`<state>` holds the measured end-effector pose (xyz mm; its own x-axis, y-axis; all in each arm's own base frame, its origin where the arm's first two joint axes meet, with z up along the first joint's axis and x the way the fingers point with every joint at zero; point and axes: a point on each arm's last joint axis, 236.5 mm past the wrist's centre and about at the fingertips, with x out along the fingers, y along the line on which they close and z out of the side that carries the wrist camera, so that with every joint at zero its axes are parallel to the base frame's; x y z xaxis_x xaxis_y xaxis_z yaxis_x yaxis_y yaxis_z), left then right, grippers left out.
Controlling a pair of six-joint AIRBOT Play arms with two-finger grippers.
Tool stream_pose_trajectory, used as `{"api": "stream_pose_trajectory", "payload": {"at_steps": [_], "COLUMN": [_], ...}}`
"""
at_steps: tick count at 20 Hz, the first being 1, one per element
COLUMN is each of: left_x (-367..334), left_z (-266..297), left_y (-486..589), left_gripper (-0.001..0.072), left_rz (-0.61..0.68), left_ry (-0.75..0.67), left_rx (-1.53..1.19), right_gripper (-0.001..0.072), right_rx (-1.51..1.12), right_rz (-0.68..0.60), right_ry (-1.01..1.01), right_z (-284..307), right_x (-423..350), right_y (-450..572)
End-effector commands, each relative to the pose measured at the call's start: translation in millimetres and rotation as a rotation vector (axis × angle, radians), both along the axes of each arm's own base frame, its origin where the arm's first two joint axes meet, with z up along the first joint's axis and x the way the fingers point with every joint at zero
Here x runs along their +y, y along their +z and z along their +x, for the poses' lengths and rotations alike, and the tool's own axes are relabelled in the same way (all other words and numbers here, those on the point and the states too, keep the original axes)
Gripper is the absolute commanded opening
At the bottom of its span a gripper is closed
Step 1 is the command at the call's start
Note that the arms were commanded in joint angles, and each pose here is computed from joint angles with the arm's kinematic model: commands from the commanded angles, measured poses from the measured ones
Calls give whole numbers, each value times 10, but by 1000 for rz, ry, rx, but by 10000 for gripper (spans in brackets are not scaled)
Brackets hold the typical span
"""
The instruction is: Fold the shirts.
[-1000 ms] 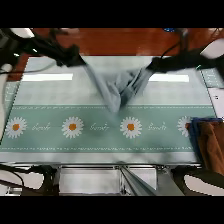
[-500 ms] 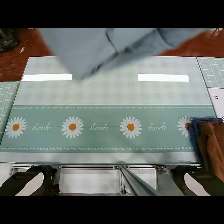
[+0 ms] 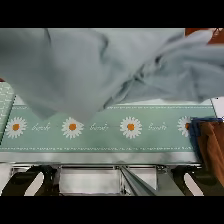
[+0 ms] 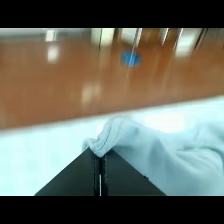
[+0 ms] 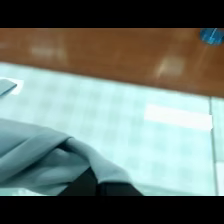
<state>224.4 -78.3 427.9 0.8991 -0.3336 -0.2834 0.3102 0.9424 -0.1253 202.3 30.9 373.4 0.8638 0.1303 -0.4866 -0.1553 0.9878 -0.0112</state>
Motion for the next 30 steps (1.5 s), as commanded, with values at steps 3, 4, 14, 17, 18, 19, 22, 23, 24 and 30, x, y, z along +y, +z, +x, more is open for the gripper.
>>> {"api": "stream_pose_trajectory", "payload": {"at_steps": [3,4,14,17,18,19,22,23,24,30], "left_x": [183,247,534,363,307,272,251,246,244,472], "left_z": [-106,-120,259,765,934,1080,1469,1599,1731,2131], "left_y": [-1499,-1818,-3925,-4229,-4371,-4527,-4858,-4899,-4913,-4437], "left_gripper": [16,16,16,16,17,17,17,17,17,505], "left_rz": [-41,-43,-84,-202,-250,-302,-379,-384,-383,-297], "left_ry": [109,144,347,329,330,349,388,383,376,288], "left_rx": [422,497,881,890,898,913,937,931,925,914], "right_gripper": [20,20,20,20,20,20,20,21,21,411], "right_rx": [307,343,703,733,743,770,806,803,795,678], "right_rz": [65,65,-83,-14,8,31,88,101,113,135], "right_ry": [9,4,-147,-56,-49,-45,-45,-44,-43,-103], "right_z": [-168,-191,358,1019,1231,1424,2016,2206,2399,3049], "right_x": [102,94,-415,-176,-133,-94,-8,10,26,-193], "right_y": [-1099,-1229,-2634,-3107,-3294,-3500,-3931,-3998,-4041,-3594]}}
